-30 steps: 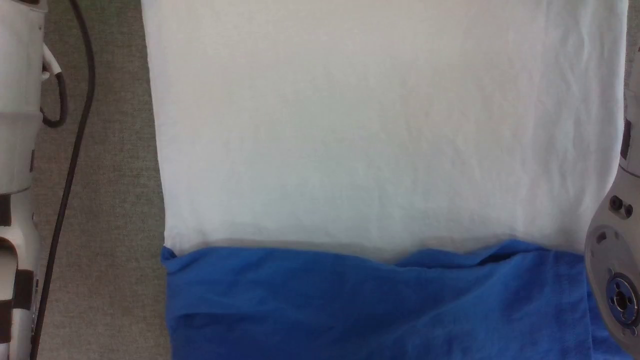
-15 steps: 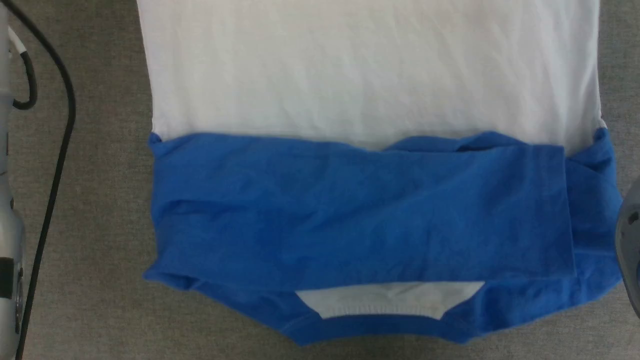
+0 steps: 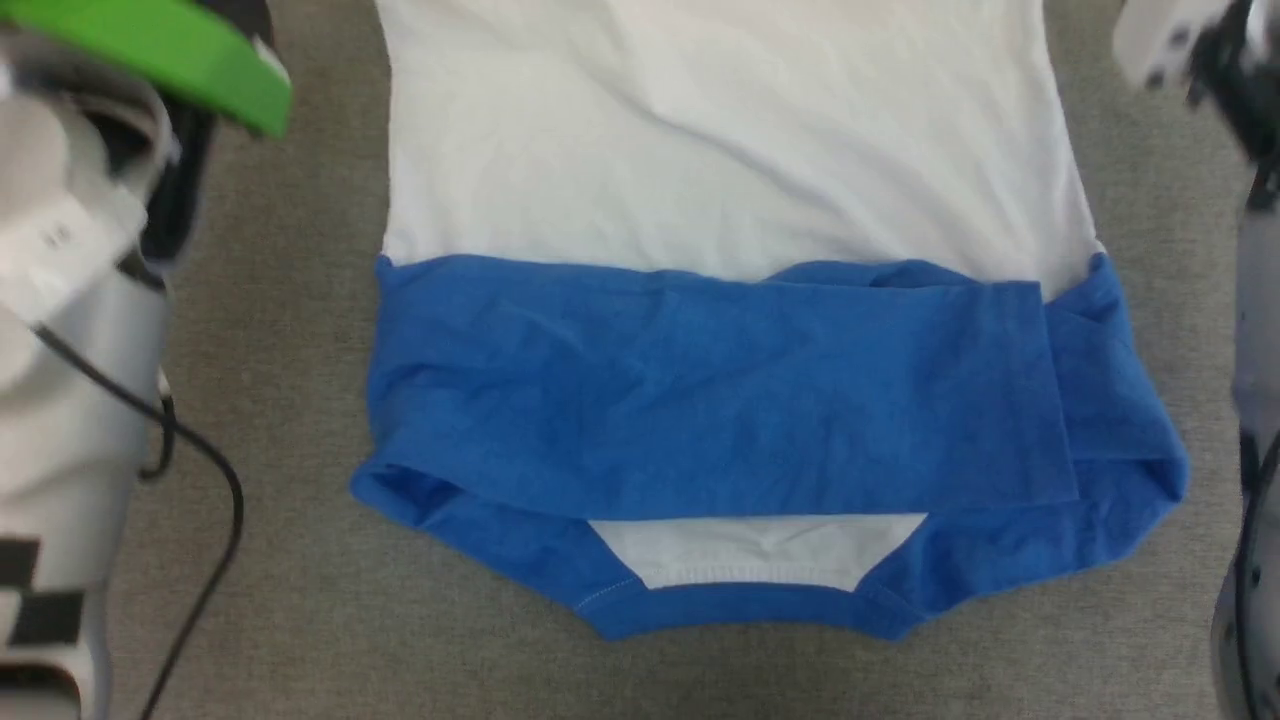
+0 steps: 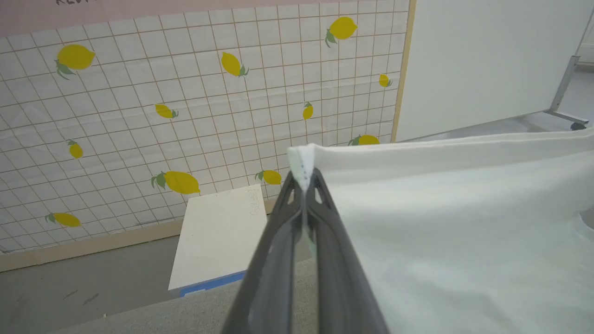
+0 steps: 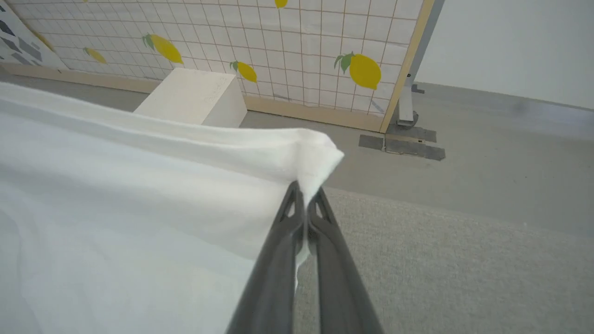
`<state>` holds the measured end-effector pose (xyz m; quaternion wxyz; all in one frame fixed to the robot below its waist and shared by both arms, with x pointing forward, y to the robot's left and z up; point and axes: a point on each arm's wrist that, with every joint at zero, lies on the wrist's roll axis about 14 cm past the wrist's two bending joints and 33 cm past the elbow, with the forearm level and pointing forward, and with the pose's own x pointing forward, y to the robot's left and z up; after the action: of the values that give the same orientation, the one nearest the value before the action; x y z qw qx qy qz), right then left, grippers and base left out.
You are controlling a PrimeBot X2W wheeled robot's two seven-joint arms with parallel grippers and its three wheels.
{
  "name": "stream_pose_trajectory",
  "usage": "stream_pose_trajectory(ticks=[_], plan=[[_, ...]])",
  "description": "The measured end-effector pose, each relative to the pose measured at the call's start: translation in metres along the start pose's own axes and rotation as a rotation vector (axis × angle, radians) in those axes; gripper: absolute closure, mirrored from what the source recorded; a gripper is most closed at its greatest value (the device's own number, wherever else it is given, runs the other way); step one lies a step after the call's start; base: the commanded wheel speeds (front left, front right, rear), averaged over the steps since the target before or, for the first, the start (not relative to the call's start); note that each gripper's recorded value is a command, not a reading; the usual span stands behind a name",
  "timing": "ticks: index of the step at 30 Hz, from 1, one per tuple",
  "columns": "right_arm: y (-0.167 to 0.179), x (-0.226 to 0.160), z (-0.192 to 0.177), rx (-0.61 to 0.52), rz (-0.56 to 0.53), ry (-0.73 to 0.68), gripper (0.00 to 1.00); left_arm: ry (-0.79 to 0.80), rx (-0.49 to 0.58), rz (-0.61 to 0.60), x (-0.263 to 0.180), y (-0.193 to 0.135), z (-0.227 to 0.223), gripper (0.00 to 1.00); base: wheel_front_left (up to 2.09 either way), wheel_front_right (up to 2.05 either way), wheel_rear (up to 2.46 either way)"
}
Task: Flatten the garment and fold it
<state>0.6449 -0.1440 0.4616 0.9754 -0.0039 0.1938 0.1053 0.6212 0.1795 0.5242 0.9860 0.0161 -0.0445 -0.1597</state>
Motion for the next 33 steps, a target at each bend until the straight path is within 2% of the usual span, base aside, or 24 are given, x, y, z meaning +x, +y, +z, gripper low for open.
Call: stream_pose_trajectory(ticks=[8, 13, 14, 18, 28, 33], plan=[[0.016, -0.084, -0.060, 0.211, 0.037, 0.066, 1.00, 0.050, -0.077, 0.041, -0.090, -0.024, -0.010, 1.00, 0.00, 0.00, 0.00], [0.018, -0.132, -0.078, 0.315, 0.015, 0.069, 1.00, 0.076, -0.180, 0.091, -0.138, -0.043, -0.013, 1.00, 0.00, 0.00, 0.00], [0.017, -0.157, -0.086, 0.368, -0.005, 0.059, 1.00, 0.097, -0.238, 0.121, -0.164, -0.055, -0.017, 1.00, 0.00, 0.00, 0.00], [0.016, -0.187, -0.094, 0.400, -0.027, 0.054, 1.00, 0.133, -0.293, 0.157, -0.196, -0.067, -0.023, 1.00, 0.00, 0.00, 0.00], [-0.003, -0.241, -0.122, 0.509, -0.107, 0.041, 1.00, 0.188, -0.396, 0.147, -0.231, -0.102, -0.027, 1.00, 0.00, 0.00, 0.00], [0.000, -0.250, -0.143, 0.495, -0.120, 0.092, 1.00, 0.311, -0.403, 0.152, -0.242, -0.108, -0.051, 1.00, 0.00, 0.00, 0.00]])
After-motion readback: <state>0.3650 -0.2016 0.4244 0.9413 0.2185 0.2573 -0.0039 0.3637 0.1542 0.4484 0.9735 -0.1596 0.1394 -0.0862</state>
